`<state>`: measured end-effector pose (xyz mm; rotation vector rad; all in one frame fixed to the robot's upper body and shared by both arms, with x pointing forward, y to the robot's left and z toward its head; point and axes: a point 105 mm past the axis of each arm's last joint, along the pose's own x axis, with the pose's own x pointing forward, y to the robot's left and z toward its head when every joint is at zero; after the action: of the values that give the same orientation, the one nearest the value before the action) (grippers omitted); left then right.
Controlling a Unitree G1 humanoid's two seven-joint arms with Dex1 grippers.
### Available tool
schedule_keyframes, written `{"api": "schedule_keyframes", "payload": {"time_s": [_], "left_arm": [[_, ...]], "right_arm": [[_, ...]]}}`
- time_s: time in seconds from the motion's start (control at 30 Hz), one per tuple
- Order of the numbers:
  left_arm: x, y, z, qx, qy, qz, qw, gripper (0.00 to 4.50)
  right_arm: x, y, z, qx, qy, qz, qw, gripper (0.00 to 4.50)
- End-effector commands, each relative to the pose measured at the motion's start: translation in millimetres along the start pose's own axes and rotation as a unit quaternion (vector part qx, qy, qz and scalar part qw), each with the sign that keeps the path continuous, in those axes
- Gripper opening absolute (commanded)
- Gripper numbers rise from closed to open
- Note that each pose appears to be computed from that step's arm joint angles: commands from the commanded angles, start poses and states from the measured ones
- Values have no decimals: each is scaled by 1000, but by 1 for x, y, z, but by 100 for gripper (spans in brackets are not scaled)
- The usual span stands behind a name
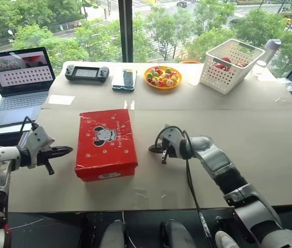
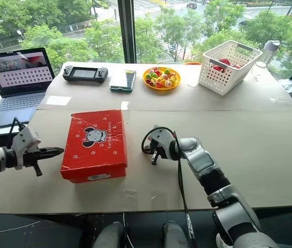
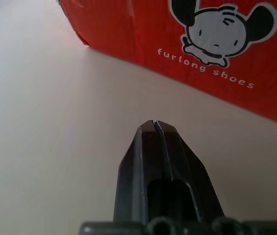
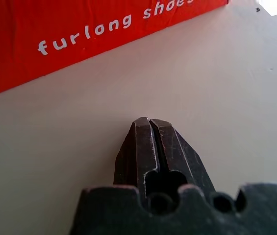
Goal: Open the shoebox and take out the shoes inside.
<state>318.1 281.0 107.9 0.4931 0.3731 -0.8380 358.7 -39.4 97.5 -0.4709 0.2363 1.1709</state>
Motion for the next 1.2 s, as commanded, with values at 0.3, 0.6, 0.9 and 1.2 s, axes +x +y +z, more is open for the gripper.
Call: {"api": "schedule_keyframes", "payload": {"time_s": [0.3, 0.6, 0.9, 1.2], "left_arm": [[69, -36, 54, 72, -61, -88, 992, 0], [121, -29, 73, 88, -73, -88, 990, 0], [156, -43, 78, 105, -70, -114, 985, 0], [126, -12, 68, 107, -72, -55, 990, 0]], "right_arm": [[-12, -11, 3, -12, -4, -29, 1000, 1], [-66, -42, -22, 1, 36, -97, 995, 1], [-95, -40, -41, 19, 59, -136, 989, 1], [-100, -38, -47, 30, 58, -141, 988, 1]]}}
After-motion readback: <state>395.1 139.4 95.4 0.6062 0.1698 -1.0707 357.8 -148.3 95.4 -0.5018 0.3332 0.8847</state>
